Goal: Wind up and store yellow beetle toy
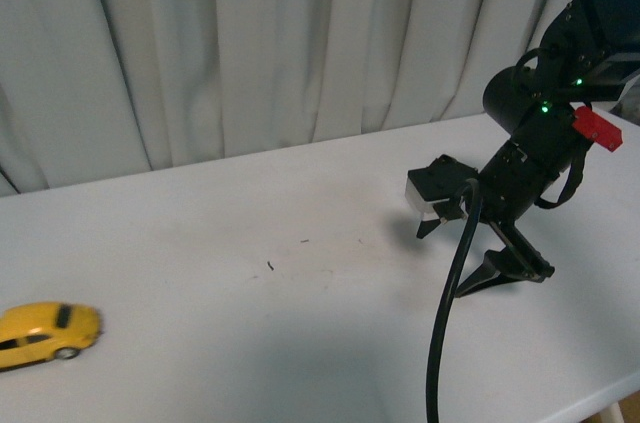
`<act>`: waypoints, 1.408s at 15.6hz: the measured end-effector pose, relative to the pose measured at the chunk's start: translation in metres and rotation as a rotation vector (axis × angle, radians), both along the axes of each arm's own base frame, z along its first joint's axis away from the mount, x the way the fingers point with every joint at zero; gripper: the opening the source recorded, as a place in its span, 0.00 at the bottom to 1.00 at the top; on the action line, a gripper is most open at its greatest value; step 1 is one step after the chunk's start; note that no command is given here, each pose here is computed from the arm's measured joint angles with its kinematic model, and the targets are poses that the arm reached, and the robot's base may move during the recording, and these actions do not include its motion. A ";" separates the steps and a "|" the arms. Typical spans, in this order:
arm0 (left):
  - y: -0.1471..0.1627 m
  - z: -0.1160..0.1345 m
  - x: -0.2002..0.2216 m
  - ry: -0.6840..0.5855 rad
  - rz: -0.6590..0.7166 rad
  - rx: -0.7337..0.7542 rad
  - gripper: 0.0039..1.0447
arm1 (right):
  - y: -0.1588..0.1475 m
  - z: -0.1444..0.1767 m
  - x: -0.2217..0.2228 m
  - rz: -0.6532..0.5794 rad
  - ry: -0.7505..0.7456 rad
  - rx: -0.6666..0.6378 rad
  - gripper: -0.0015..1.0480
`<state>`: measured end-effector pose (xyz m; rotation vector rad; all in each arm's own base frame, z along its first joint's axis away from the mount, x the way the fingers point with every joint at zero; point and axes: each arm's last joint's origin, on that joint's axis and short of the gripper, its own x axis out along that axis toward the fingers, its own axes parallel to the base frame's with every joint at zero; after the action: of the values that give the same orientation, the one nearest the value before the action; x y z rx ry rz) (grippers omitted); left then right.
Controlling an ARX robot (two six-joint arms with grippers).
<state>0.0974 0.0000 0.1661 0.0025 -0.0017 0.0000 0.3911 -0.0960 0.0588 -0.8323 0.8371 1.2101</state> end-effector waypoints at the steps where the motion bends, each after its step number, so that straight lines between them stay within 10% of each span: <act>1: 0.000 0.000 0.000 0.000 0.000 0.000 0.94 | 0.004 0.003 0.002 0.010 -0.018 0.002 0.94; 5: 0.000 0.000 0.000 0.000 0.000 0.000 0.94 | 0.021 0.025 0.015 0.054 -0.102 0.046 0.94; 10: 0.000 0.000 0.000 0.000 0.000 0.000 0.94 | 0.020 0.146 0.036 -0.010 -0.469 0.115 0.94; 15: 0.000 0.000 0.000 0.000 0.000 0.000 0.94 | 0.019 0.204 0.001 0.015 -0.651 0.170 0.94; 17: 0.000 0.000 0.000 0.000 0.000 0.000 0.94 | 0.032 0.206 -0.024 -0.387 -0.931 0.040 0.76; 19: 0.000 0.000 0.000 0.000 0.000 0.000 0.94 | 0.047 0.199 -0.079 -0.875 -1.024 0.337 0.53; 22: 0.000 0.000 0.000 0.000 0.000 0.000 0.94 | 0.063 0.196 -0.133 -1.105 -0.981 0.731 0.26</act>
<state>0.0974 0.0000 0.1662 0.0025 -0.0021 0.0000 0.2581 -0.0327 0.2544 -0.1723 -0.0627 -0.0063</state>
